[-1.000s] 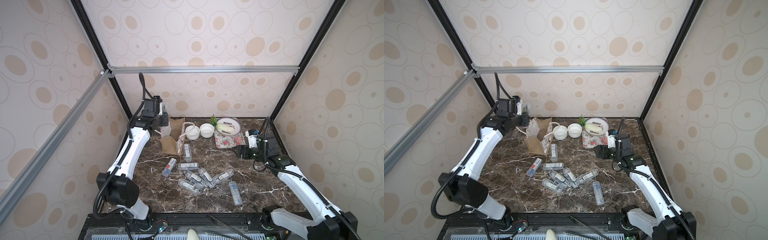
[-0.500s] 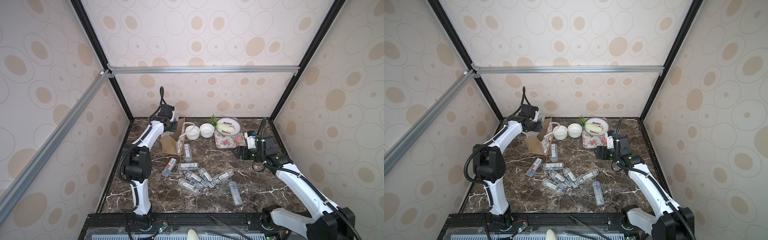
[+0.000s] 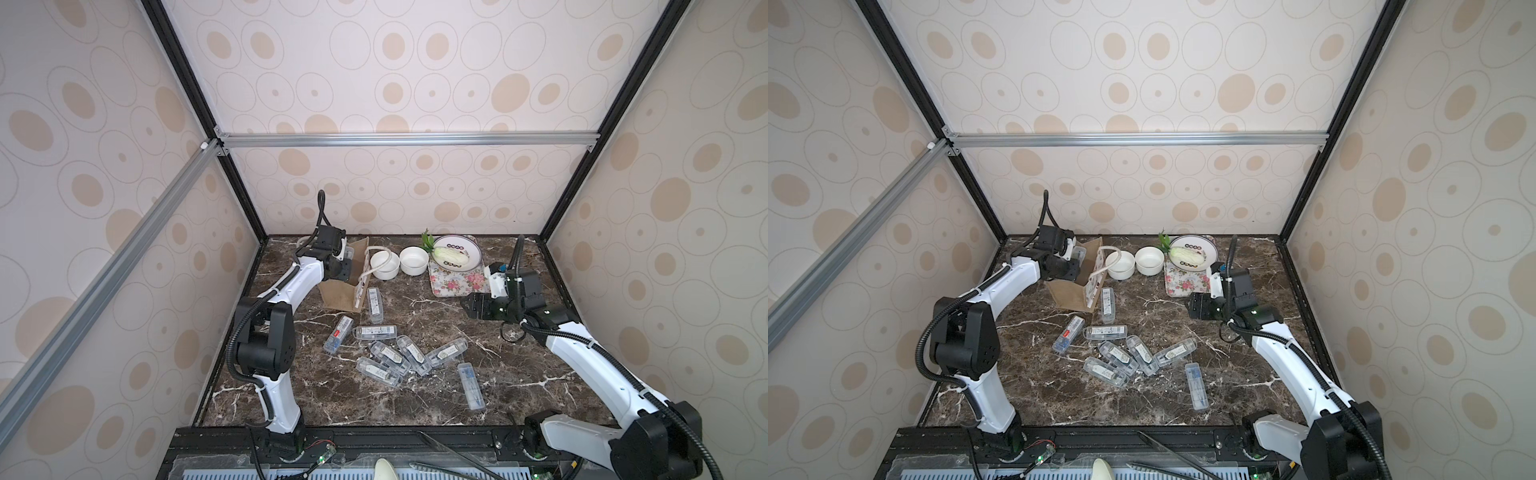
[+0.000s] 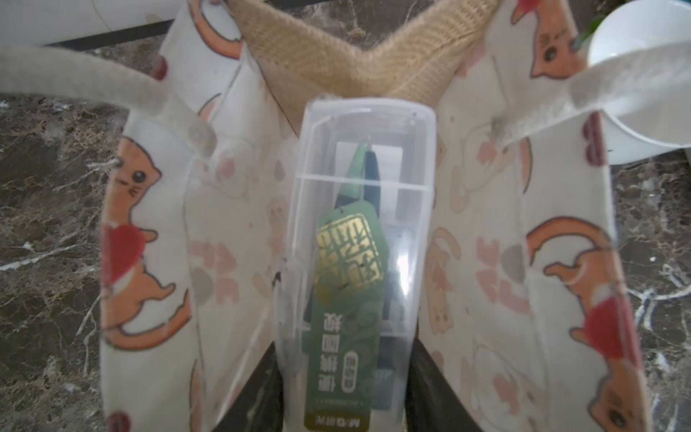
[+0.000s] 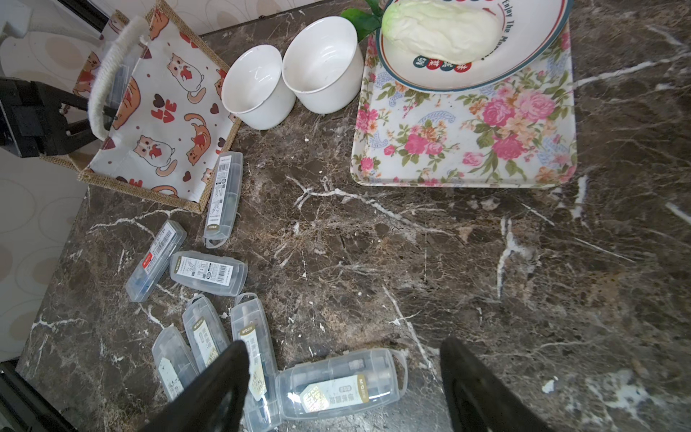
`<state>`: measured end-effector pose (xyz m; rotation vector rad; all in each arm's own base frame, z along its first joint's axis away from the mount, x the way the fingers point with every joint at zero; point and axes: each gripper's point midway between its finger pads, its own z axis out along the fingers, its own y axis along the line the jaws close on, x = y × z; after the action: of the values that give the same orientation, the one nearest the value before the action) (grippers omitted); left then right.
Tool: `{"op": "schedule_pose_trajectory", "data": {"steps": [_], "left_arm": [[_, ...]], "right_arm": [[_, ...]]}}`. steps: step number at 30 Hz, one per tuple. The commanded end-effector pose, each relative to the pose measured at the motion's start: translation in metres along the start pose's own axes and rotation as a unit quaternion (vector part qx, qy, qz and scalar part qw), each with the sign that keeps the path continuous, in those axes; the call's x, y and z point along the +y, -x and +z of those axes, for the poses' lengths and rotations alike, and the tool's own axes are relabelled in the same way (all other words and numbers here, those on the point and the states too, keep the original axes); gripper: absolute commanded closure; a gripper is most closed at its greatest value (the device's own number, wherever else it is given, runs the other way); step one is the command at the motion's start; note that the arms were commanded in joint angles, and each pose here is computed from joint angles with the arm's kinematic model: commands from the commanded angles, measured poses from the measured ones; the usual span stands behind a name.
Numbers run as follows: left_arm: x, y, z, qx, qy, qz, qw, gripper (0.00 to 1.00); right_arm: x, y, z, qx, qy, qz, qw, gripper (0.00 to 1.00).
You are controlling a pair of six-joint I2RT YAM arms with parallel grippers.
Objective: Put the compass set into the canvas bag
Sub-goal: Place the compass set in the canvas bag.
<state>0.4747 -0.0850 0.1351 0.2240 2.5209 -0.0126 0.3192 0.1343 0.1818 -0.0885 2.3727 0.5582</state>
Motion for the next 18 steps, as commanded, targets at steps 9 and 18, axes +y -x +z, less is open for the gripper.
{"op": "schedule_pose_trajectory", "data": {"steps": [9,18], "left_arm": [[0.022,-0.021,-0.025,0.012,0.036,-0.053,0.998,0.66],[0.008,-0.015,-0.016,0.033,0.003,-0.028,0.999,0.64]], "right_arm": [[0.008,-0.003,0.006,0.006,0.012,-0.002,1.0,0.18],[0.01,-0.008,0.012,0.019,0.019,0.0,1.0,0.17]]}}
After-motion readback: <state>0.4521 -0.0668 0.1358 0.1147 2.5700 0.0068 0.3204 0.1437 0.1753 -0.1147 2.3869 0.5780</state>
